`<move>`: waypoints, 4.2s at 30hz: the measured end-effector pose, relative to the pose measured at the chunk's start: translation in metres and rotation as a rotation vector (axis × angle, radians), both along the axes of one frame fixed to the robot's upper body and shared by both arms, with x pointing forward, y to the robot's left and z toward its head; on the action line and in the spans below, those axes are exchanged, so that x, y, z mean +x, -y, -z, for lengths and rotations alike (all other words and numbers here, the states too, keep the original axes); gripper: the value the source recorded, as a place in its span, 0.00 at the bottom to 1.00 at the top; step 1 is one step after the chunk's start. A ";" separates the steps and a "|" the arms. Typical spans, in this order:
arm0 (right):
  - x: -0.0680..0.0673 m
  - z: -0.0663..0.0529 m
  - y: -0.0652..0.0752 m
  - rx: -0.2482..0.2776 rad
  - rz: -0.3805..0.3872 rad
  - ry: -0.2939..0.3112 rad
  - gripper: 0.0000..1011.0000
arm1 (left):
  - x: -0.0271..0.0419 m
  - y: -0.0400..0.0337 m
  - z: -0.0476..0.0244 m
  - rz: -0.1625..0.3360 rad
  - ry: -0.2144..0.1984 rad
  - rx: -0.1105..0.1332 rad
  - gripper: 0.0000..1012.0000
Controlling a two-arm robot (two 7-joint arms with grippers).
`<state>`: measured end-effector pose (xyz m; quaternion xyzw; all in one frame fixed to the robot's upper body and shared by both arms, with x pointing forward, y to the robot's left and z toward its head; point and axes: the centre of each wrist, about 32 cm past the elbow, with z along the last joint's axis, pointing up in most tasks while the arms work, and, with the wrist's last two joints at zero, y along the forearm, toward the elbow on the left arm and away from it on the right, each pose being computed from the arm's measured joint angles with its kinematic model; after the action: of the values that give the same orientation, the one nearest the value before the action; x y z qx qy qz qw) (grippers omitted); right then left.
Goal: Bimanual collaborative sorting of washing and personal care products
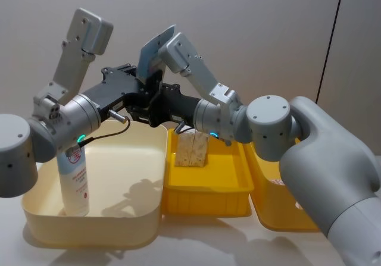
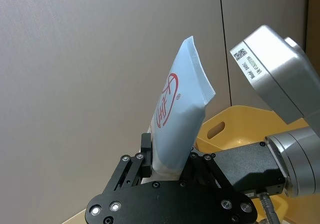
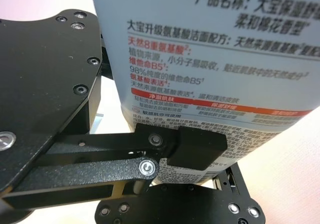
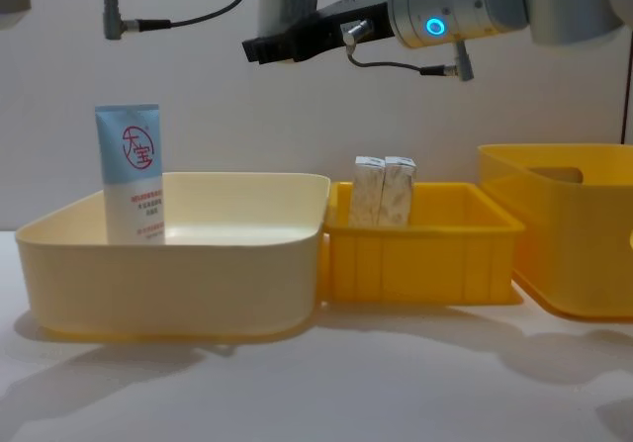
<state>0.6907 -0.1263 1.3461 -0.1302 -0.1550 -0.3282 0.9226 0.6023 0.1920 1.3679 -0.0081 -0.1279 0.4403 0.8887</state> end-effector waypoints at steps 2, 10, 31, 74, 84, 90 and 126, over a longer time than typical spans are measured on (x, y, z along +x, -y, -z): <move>0.000 0.000 0.000 0.000 0.000 0.000 0.65 | 0.0000 0.0001 0.0000 0.000 0.000 0.000 0.31; 0.000 0.000 0.000 0.000 -0.001 0.001 0.65 | -0.0001 0.0002 0.0000 0.001 0.000 0.001 0.31; 0.000 0.000 -0.001 0.000 -0.003 0.000 0.65 | -0.0003 0.0015 0.0004 0.005 -0.002 0.003 0.41; -0.010 -0.017 0.057 0.044 0.332 0.065 0.64 | -0.0002 0.0005 0.0002 0.002 -0.001 0.002 0.99; -0.017 -0.027 0.082 0.036 0.487 0.042 0.65 | -0.0002 0.0005 0.0002 0.001 -0.001 0.002 0.99; -0.020 -0.036 0.097 0.019 0.565 -0.012 0.64 | -0.0002 0.0005 0.0001 0.001 -0.001 0.002 0.99; -0.015 -0.086 0.159 -0.093 0.663 -0.545 0.64 | -0.0002 0.0005 0.0001 0.001 -0.001 0.002 0.99</move>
<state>0.6754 -0.2856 1.4321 -0.2962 0.1301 -0.5532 0.7676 0.6021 0.1915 1.3678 -0.0071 -0.1278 0.4396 0.8890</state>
